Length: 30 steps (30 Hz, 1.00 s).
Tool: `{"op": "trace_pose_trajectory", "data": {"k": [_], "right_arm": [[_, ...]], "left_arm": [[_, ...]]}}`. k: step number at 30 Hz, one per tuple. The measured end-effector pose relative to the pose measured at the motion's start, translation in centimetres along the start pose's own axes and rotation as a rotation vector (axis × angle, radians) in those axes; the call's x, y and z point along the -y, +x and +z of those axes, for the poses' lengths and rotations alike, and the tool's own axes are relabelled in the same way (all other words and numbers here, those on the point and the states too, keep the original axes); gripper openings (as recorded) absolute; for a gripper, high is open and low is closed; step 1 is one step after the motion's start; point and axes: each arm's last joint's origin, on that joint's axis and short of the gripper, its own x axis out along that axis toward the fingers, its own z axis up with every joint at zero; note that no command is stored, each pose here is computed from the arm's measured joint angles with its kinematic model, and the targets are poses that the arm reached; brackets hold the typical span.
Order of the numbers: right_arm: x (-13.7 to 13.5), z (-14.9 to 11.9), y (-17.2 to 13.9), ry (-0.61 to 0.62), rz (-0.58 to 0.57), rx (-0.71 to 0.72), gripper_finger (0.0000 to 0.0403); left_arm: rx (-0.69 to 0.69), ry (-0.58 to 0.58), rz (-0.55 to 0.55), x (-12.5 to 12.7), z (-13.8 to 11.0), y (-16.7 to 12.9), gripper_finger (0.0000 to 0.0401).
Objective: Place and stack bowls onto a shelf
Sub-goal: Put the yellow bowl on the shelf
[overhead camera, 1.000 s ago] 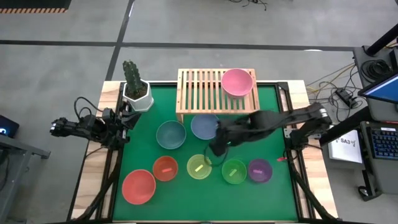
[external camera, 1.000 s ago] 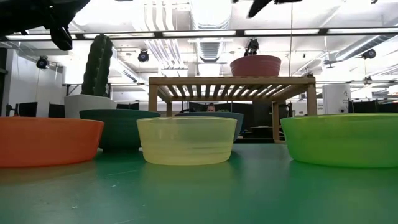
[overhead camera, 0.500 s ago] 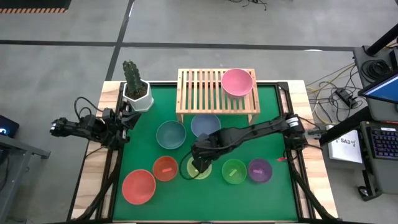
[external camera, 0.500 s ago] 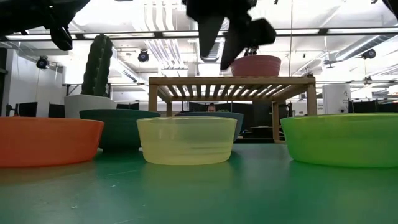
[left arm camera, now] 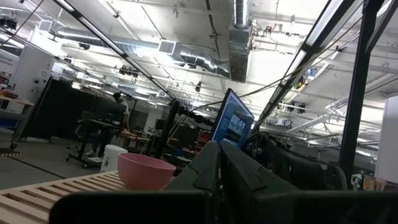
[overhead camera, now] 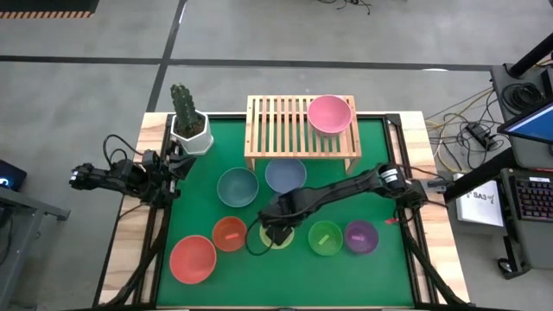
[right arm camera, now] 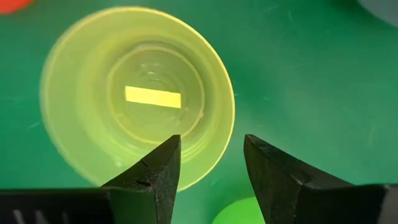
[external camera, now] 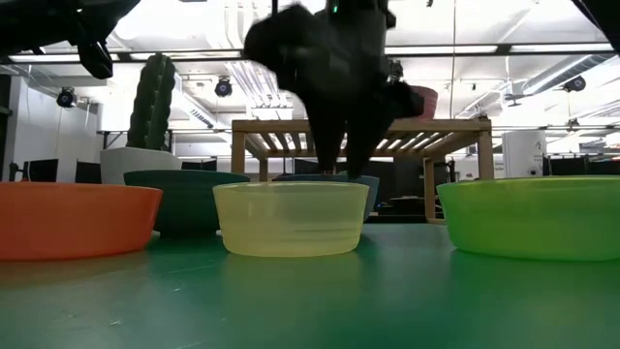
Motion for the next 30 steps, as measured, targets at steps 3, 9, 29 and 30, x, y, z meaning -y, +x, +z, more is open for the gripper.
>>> {"op": "trace_pose_trajectory", "data": {"k": [3, 9, 29, 30], "right_arm": [[0.0, 0.2, 1.3, -0.009, -0.026, -0.014, 0.0155], [0.1, 0.5, 2.7, -0.023, -0.062, -0.015, 0.0141], [0.6, 1.1, 0.7, -0.057, 0.039, -0.052, 0.0008], [0.7, 1.1, 0.2, -0.066, 0.068, -0.063, 0.0008]], "left_arm": [[0.0, 0.0, 0.0, 0.0, 0.0, 0.0, 0.0], [0.0, 0.0, -0.001, 0.0, 0.0, 0.0, 0.0], [0.0, 0.001, 0.0, 0.0, 0.0, 0.0, 0.0], [0.0, 0.001, 0.0, 0.0, 0.0, 0.0, 0.0]]}}
